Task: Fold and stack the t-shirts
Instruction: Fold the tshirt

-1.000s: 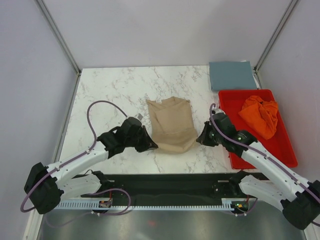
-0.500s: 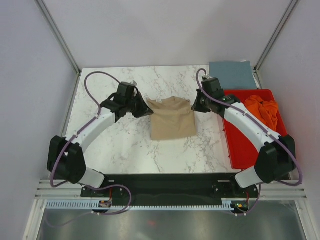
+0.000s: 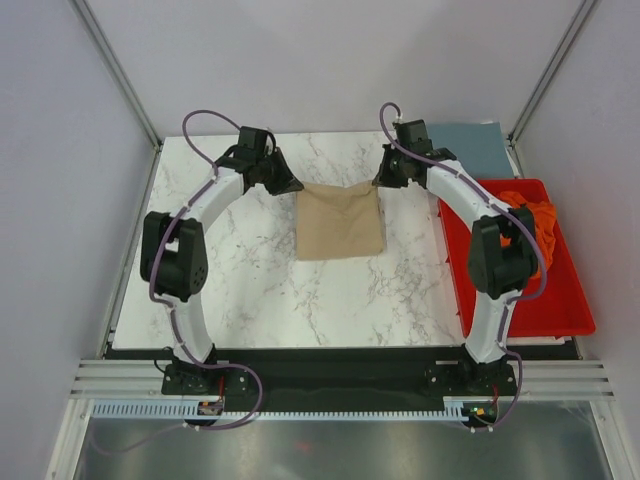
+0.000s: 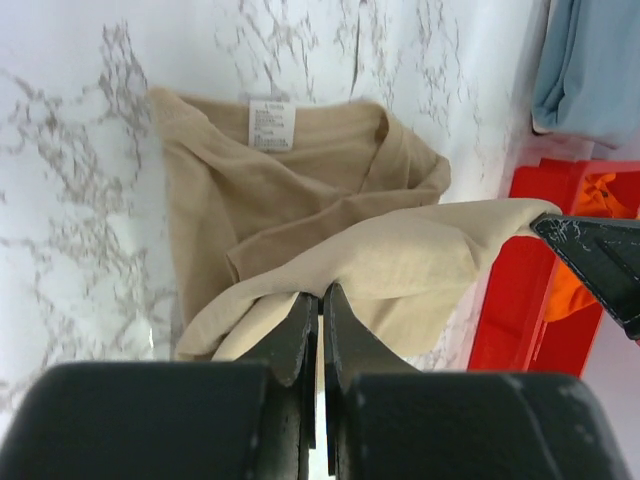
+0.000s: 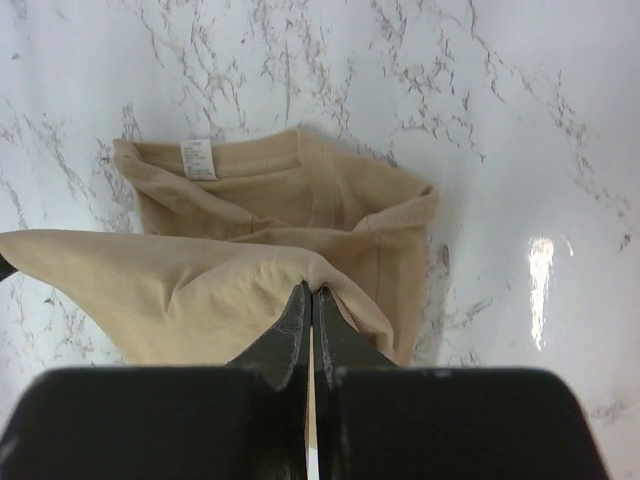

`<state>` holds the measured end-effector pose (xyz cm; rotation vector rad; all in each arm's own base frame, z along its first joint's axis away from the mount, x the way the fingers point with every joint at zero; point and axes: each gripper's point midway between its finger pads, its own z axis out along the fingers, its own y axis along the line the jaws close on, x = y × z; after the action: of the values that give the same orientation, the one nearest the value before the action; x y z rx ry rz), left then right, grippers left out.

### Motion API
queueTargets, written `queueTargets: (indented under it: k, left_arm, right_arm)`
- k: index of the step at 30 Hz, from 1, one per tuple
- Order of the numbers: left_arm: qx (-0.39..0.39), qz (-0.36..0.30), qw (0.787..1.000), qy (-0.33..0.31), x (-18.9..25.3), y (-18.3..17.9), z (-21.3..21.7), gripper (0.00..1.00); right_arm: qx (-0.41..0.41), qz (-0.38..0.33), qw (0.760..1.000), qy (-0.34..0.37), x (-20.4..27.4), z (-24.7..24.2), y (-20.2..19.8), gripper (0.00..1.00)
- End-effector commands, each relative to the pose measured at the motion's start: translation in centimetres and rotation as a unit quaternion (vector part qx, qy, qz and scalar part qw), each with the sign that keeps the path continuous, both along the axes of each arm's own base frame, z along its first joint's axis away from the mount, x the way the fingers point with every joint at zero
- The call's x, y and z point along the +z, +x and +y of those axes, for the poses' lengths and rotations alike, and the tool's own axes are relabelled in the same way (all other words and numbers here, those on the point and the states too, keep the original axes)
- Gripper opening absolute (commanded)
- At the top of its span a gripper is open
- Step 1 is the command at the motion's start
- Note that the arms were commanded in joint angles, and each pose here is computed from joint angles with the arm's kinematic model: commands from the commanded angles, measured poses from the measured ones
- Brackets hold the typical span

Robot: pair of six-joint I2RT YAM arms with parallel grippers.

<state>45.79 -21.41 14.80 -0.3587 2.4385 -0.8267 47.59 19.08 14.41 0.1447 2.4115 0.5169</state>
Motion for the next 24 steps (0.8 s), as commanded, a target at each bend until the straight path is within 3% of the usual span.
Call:
queueTargets:
  k: [1, 8, 9, 11, 12, 13, 15, 19, 24]
  left_arm:
    - [-0.026, -0.046, 0.999, -0.01, 2.1, 3.2, -0.4, 0.02]
    - [-0.014, -0.028, 0.999, -0.009, -2.2, 8.0, -0.4, 0.02]
    - [-0.012, -0.026, 1.0, -0.009, -2.7, 8.5, -0.4, 0.04]
    - [-0.017, -0.046, 0.999, -0.015, -2.1, 10.4, -0.2, 0.19]
    - [-0.013, -0.04, 0.999, -0.016, -3.1, 11.1, 0.1, 0.24]
    - [-0.01, -0.053, 0.998, -0.02, -2.3, 12.0, 0.3, 0.29]
    - [-0.002, -0.06, 0.998, -0.026, -1.7, 12.9, 1.5, 0.31]
    - [-0.018, -0.08, 0.997, -0.008, -0.1, 11.7, 2.6, 0.42]
    - [-0.064, -0.053, 0.996, 0.011, -2.4, 7.2, 2.6, 0.45]
  right_arm:
    - [0.009, -0.04, 0.999, 0.01, 1.7, 0.3, 3.1, 0.0]
    - [0.008, -0.038, 0.999, 0.01, -0.8, 0.1, 7.0, 0.04]
    - [0.004, -0.029, 1.0, 0.006, -2.1, -0.2, 7.4, 0.08]
    - [-0.005, -0.039, 0.999, 0.004, -1.9, -0.7, 8.6, 0.18]
    - [-0.014, -0.038, 0.999, 0.0, -2.4, -1.3, 9.2, 0.29]
    - [-0.018, -0.051, 0.999, 0.002, -1.5, -1.5, 9.9, 0.34]
    - [-0.018, -0.062, 0.998, 0.011, -0.3, -2.1, 10.5, 0.4]
    - [0.016, -0.06, 0.998, 0.001, 0.0, -2.6, 8.7, 0.51]
    - [0.092, -0.043, 0.995, 0.005, -1.2, -1.8, 4.8, 0.57]
